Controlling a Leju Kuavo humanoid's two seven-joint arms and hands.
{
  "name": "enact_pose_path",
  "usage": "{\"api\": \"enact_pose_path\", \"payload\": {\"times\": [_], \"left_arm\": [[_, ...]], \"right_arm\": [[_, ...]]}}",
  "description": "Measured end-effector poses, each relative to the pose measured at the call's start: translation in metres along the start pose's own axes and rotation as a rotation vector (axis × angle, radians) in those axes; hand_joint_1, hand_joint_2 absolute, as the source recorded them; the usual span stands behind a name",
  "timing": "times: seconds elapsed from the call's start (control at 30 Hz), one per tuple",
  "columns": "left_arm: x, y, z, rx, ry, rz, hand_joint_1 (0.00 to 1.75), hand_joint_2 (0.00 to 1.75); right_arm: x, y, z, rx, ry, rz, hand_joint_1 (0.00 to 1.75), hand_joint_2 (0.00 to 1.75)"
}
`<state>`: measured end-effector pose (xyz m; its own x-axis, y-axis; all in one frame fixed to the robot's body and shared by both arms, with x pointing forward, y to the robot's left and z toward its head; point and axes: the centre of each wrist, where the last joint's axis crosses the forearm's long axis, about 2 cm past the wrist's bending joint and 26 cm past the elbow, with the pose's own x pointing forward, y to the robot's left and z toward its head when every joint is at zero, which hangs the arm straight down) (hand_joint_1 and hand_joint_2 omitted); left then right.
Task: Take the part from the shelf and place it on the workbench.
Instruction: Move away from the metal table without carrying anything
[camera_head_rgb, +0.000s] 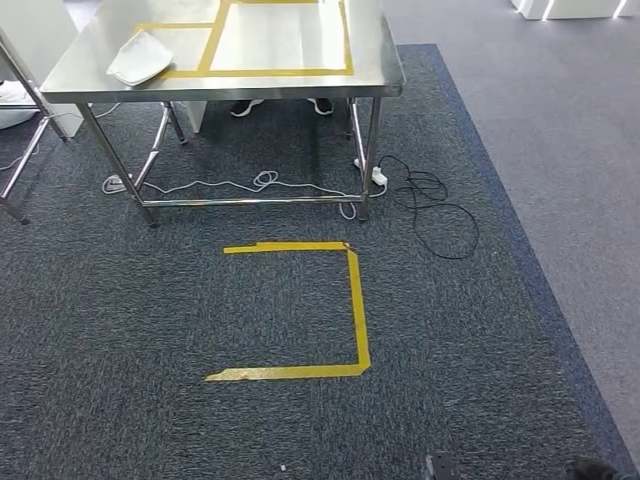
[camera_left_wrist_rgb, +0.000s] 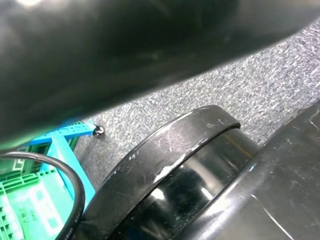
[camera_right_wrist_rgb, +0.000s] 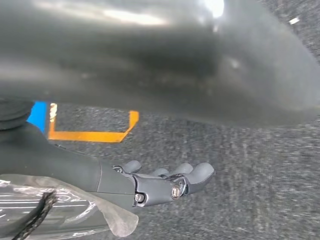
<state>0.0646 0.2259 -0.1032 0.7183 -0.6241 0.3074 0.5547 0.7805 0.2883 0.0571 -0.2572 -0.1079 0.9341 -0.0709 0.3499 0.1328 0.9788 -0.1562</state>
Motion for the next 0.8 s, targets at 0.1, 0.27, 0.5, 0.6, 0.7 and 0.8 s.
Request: {"api": "enact_pose_path", "payload": {"times": [0.1, 0.27, 0.5, 0.6, 0.7, 0.8], "left_arm": [[-0.0004, 0.0004, -0.0001, 0.002, 0.000, 0.002, 0.00, 0.00], [-0.0013, 0.0004, 0.0000, 0.001, 0.002, 0.005, 0.00, 0.00], [-0.0021, 0.0006, 0.0001, 0.001, 0.004, 0.009, 0.00, 0.00], [-0.0022, 0.0006, 0.0001, 0.002, 0.004, 0.011, 0.00, 0.00], [-0.0023, 0.0007, 0.0001, 0.002, 0.004, 0.009, 0.00, 0.00], [-0.0026, 0.0008, 0.0001, 0.002, 0.005, 0.011, 0.00, 0.00]], "right_arm": [[-0.0027, -0.0002, 0.0006, 0.003, 0.003, -0.001, 0.00, 0.00], [-0.0030, -0.0001, 0.0006, 0.010, -0.002, -0.006, 0.00, 0.00], [-0.0032, -0.0001, 0.0007, 0.011, -0.010, -0.010, 0.00, 0.00], [-0.0031, 0.0000, 0.0006, 0.011, -0.011, -0.011, 0.00, 0.00], [-0.0029, 0.0000, 0.0006, 0.012, -0.011, -0.011, 0.00, 0.00], [-0.0029, 0.0000, 0.0006, 0.013, -0.010, -0.015, 0.00, 0.00]]}}
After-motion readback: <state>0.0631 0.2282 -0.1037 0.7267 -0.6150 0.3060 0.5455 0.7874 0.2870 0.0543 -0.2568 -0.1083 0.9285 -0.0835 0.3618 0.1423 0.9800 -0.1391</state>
